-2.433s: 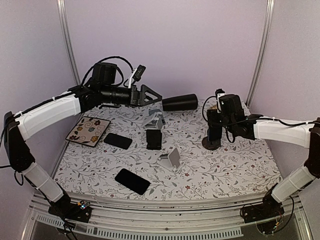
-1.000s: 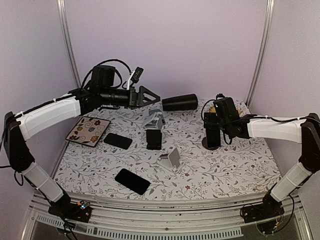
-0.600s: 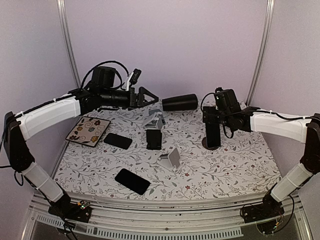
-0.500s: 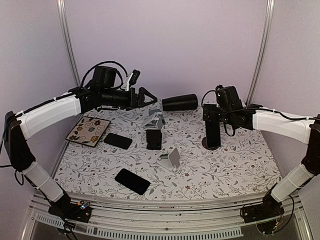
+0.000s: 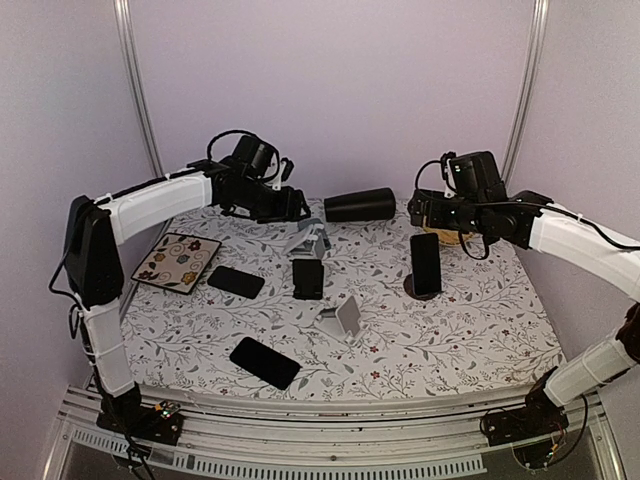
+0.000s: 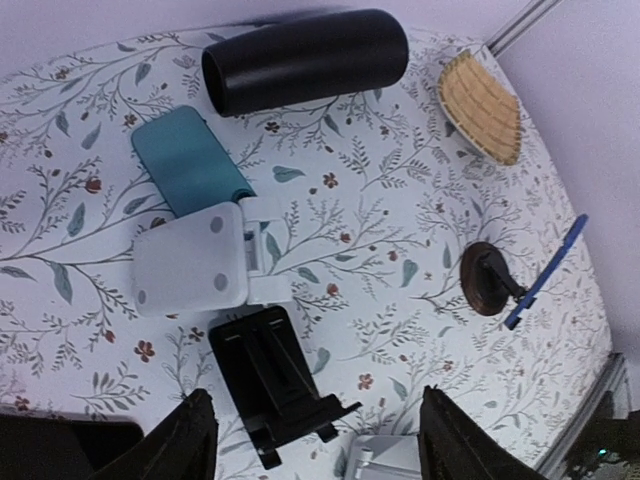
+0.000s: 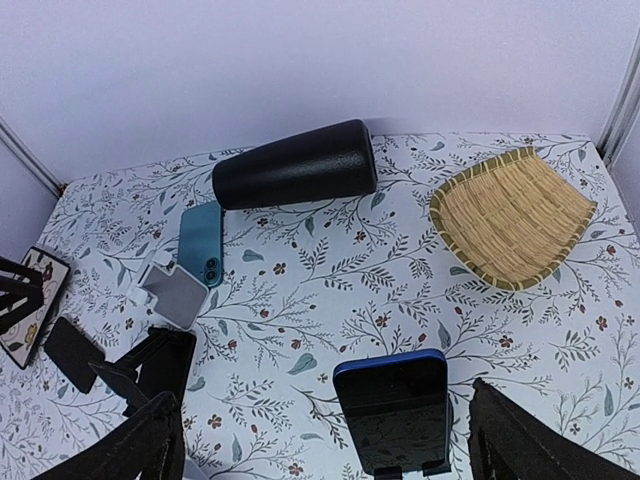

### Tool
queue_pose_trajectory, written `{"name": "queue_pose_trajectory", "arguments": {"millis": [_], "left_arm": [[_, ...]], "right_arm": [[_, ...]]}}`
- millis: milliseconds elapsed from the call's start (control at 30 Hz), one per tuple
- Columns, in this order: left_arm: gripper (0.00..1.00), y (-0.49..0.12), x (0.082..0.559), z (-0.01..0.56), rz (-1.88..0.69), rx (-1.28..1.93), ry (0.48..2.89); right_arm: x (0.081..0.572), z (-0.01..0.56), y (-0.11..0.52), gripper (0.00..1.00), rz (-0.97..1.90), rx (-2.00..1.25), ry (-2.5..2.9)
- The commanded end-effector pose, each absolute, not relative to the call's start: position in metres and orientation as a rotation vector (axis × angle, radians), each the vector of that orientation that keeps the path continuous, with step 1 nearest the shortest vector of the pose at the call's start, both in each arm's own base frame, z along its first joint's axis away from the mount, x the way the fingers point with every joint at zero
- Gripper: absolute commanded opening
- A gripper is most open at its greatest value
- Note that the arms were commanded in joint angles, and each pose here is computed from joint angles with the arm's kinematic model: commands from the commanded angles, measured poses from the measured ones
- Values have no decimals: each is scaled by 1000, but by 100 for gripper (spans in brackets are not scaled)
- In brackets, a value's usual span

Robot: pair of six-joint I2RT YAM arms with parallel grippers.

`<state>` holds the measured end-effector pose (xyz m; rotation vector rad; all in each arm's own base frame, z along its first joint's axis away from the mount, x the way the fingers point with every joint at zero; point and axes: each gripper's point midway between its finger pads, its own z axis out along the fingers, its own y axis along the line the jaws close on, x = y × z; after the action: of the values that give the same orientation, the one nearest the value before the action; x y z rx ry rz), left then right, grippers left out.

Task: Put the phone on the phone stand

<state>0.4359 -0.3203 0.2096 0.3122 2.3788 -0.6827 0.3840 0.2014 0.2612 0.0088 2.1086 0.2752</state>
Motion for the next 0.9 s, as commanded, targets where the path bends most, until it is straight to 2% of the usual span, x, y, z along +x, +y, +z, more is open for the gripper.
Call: {"name": "queue_pose_trajectory", "arguments": {"millis": [0, 200, 867], "left_arm": [[65, -293, 458, 183, -403, 337, 2421], [62, -281, 469, 143, -233, 458, 2388], [61, -301, 498, 75, -189, 644, 2234]], "right_arm": [[374, 284, 195, 99, 316, 22, 2087], [367, 288, 192, 99, 330, 23, 2075], [368, 293, 196, 99, 342, -35, 2032]]}}
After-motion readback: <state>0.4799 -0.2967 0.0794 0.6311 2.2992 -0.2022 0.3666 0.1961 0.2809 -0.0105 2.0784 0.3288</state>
